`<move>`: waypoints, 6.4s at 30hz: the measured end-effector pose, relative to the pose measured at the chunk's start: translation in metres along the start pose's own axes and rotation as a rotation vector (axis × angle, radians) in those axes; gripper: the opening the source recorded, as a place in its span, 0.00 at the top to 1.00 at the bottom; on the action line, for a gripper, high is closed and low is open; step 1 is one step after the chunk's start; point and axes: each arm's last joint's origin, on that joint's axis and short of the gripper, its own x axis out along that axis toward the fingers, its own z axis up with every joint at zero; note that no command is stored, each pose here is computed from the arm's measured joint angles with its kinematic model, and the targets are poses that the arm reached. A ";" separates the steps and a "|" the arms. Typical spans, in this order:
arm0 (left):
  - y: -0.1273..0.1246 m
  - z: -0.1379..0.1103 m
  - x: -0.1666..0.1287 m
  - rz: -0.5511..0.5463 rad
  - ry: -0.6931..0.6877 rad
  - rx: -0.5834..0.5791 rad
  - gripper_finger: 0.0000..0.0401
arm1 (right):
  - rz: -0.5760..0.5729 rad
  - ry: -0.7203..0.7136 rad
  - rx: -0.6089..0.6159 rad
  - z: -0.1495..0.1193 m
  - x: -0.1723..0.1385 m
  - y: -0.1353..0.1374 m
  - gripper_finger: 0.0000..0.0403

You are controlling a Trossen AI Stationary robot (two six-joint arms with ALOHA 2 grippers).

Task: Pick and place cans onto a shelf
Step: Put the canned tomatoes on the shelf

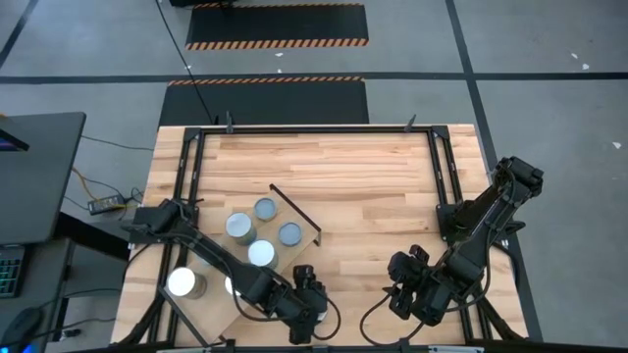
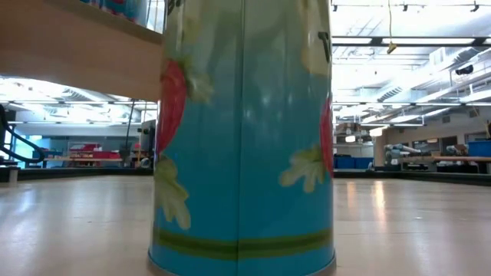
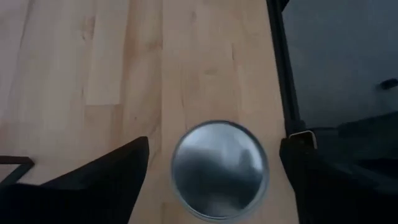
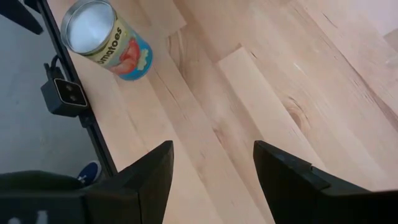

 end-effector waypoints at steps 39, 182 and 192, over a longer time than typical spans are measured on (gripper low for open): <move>-0.012 -0.019 0.028 0.046 0.044 -0.059 0.08 | 0.000 0.000 0.009 0.000 0.000 0.000 0.43; -0.008 -0.093 -0.250 -0.133 0.210 0.257 0.12 | 0.198 -0.016 -0.004 0.052 0.021 0.011 0.41; -0.001 -0.072 -0.258 -0.115 0.110 0.184 0.12 | 0.234 -0.034 -0.019 0.053 0.020 0.014 0.41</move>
